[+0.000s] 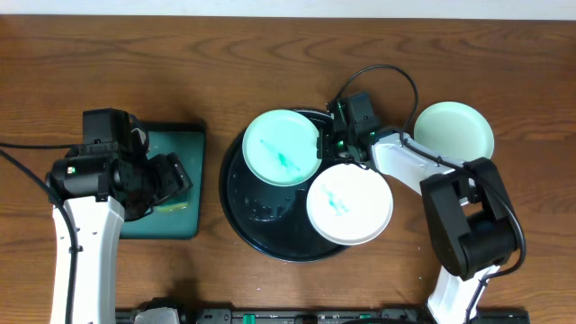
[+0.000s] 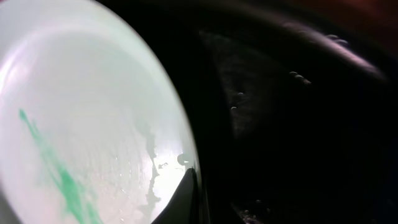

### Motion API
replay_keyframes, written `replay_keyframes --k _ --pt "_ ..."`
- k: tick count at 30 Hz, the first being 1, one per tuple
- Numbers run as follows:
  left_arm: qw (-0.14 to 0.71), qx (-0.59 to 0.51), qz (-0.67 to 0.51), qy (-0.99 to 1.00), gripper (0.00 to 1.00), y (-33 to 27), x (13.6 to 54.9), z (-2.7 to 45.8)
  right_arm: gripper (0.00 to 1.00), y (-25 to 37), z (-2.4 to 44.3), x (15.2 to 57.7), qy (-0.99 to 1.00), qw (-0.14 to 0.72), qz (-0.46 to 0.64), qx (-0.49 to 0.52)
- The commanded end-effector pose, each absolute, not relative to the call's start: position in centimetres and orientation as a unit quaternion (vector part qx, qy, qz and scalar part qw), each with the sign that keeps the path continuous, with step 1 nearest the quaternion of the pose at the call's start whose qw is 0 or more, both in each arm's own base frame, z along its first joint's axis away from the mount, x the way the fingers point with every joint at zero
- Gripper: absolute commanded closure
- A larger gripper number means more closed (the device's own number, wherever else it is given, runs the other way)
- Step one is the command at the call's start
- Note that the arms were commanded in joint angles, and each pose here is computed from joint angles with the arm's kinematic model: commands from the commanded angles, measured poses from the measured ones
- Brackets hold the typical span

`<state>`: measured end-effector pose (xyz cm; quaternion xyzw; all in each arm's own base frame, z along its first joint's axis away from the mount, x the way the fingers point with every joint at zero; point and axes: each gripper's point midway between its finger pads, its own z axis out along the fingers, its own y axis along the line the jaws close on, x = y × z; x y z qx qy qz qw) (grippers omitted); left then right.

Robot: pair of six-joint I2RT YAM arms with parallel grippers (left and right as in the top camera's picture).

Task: Clean dirty plates on tray and stack at the side
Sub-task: 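Grasp the green plate's rim with the right gripper and tilt it up, then lower the left gripper into the water and grasp the green sponge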

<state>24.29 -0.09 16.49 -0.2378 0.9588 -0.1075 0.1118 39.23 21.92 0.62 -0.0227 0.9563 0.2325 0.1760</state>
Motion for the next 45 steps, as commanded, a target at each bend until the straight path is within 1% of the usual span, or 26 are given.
replay_keyframes --k 1,5,9,10,13,14,16,18,19,20,21,31,37,41,44,45 --pt "0.102 -0.24 -0.111 0.959 0.2 -0.3 24.0 16.1 0.98 21.4 1.7 38.2 0.961 0.17 0.217 -0.018" --pt "0.102 -0.24 -0.111 0.959 0.2 -0.3 24.0 16.1 0.98 20.4 3.0 38.2 0.963 0.182 0.197 0.002" --pt "0.103 -0.239 -0.111 0.959 0.2 -0.3 24.0 16.1 0.98 19.8 3.0 37.9 0.967 0.177 0.183 0.014" --pt "0.105 -0.239 -0.111 0.959 0.25 -0.3 24.1 16.1 0.98 19.8 2.9 37.8 0.967 0.175 0.182 0.014" --pt "0.118 -0.24 -0.1 0.958 0.45 0.2 24.6 16.2 0.98 19.7 2.8 37.8 0.968 0.174 0.181 0.014" --pt "0.123 -0.241 -0.089 0.959 0.48 0.6 24.8 16.1 0.99 19.8 2.8 37.8 0.968 0.174 0.182 0.014" --pt "0.127 -0.253 -0.053 0.958 0.59 2.0 25.1 15.7 0.98 19.8 2.9 37.9 0.968 0.175 0.181 0.012" --pt "0.118 -0.276 -0.023 0.954 0.59 3.1 25.2 14.9 0.99 19.7 2.8 37.9 0.968 0.176 0.179 0.011" --pt "0.112 -0.281 -0.013 0.953 0.58 3.4 25.2 14.4 0.99 19.7 2.8 37.9 0.968 0.177 0.179 0.008" --pt "0.101 -0.282 -0.007 0.954 0.53 3.6 25.3 13.7 0.99 19.7 2.8 37.9 0.968 0.177 0.178 0.005" --pt "0.092 -0.282 -0.005 0.955 0.52 3.6 25.5 13.2 0.98 19.7 2.8 37.9 0.968 0.178 0.178 0.001" --pt "0.021 -0.283 0.006 0.959 0.53 4.0 28.5 6.3 0.98 19.6 2.8 38.0 0.968 0.182 0.173 -0.001" --pt "-0.02 -0.283 0.013 0.959 0.54 4.1 28.9 2.5 0.98 19.6 2.8 38.0 0.968 0.184 0.171 -0.01" --pt "-0.033 -0.277 0.015 0.96 0.6 4.1 29.3 0.6 0.98 19.6 2.8 38.0 0.968 0.184 0.171 -0.01" --pt "-0.027 -0.267 0.014 0.963 0.71 4.2 29.9 -0.1 0.98 19.6 2.8 38.0 0.968 0.183 0.171 -0.01" --pt "-0.024 -0.263 0.013 0.964 0.79 4.2 30.1 -0.2 0.98 19.5 2.8 38.0 0.968 0.182 0.171 -0.01"
